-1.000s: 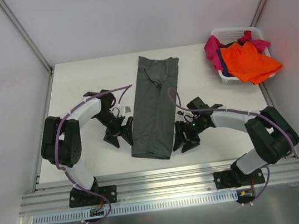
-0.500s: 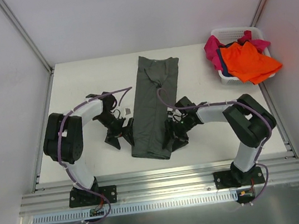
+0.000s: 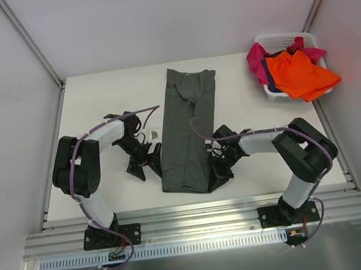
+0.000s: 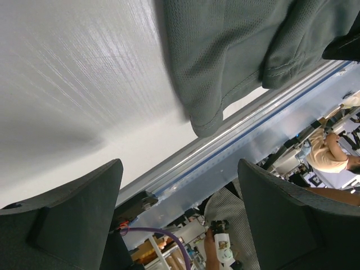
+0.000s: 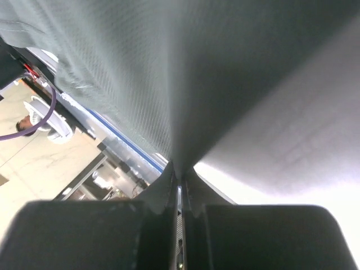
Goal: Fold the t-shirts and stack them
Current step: Grab the bottom of the folded rectangular tshirt with both arms
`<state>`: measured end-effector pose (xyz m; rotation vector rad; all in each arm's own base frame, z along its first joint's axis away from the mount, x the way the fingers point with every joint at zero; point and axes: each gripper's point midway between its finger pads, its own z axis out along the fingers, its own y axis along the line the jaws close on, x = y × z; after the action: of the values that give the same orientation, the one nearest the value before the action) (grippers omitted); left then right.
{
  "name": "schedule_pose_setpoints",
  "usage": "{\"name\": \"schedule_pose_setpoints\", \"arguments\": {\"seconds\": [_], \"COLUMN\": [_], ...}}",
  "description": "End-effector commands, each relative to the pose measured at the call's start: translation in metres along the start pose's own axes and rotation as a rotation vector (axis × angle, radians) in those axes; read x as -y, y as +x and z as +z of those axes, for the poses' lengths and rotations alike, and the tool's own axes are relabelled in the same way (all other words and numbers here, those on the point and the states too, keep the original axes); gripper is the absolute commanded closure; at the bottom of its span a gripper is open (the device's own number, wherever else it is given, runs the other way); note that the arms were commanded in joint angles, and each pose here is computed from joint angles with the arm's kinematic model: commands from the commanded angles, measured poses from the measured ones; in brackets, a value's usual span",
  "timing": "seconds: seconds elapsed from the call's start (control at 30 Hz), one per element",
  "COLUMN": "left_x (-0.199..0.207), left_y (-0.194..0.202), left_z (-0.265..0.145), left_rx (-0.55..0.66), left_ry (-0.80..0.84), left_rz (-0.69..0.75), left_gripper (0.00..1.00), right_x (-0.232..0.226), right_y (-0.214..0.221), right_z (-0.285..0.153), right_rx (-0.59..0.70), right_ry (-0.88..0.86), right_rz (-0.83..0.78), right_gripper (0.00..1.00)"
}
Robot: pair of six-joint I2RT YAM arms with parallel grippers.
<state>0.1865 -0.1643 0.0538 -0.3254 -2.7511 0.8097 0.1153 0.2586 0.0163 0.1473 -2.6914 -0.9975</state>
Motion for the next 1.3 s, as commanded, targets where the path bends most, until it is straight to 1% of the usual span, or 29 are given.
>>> {"name": "schedule_pose_setpoints", "arguments": {"seconds": [0.0,0.2,0.4,0.43,0.5,0.6,0.83,0.93,1.0,1.27], "left_x": [0.010,0.025,0.062,0.066,0.070,0.068,0.060,0.057,0.060,0.068], "left_y": [0.002,0.005,0.011,0.012,0.010,0.009,0.013,0.012,0.016,0.033], "left_z": [-0.007,0.003,0.026,0.031,0.037,0.043,0.052,0.060,0.068,0.091], "left_rx": [0.014,-0.038,-0.144,-0.172,-0.190,-0.217,-0.222,-0.219,-0.233,-0.264], "left_ry": [0.024,0.085,0.127,0.143,0.145,0.149,0.104,0.068,0.046,-0.033], "left_rz": [0.008,0.012,0.113,0.072,0.079,0.050,0.029,0.028,0.046,0.098], "left_gripper": [0.16,0.18,0.19,0.20,0.26,0.27,0.32,0.38,0.44,0.45], "right_x": [0.000,0.013,0.020,0.019,0.021,0.019,0.017,0.016,0.015,0.013], "right_y": [-0.002,-0.012,-0.018,-0.020,-0.024,-0.030,-0.041,-0.045,-0.048,-0.049], "right_z": [-0.018,-0.035,-0.040,-0.040,-0.041,-0.044,-0.048,-0.048,-0.048,-0.049], "right_rx": [0.046,0.101,0.126,0.131,0.138,0.145,0.173,0.177,0.181,0.176], "right_ry": [0.020,0.048,0.058,0.059,0.065,0.062,0.061,0.061,0.063,0.061], "right_rz": [-0.036,-0.034,-0.026,-0.033,-0.033,-0.040,-0.039,-0.040,-0.044,-0.044], "right_gripper": [0.99,0.99,0.99,0.99,0.99,1.00,0.99,1.00,0.99,0.99]}}
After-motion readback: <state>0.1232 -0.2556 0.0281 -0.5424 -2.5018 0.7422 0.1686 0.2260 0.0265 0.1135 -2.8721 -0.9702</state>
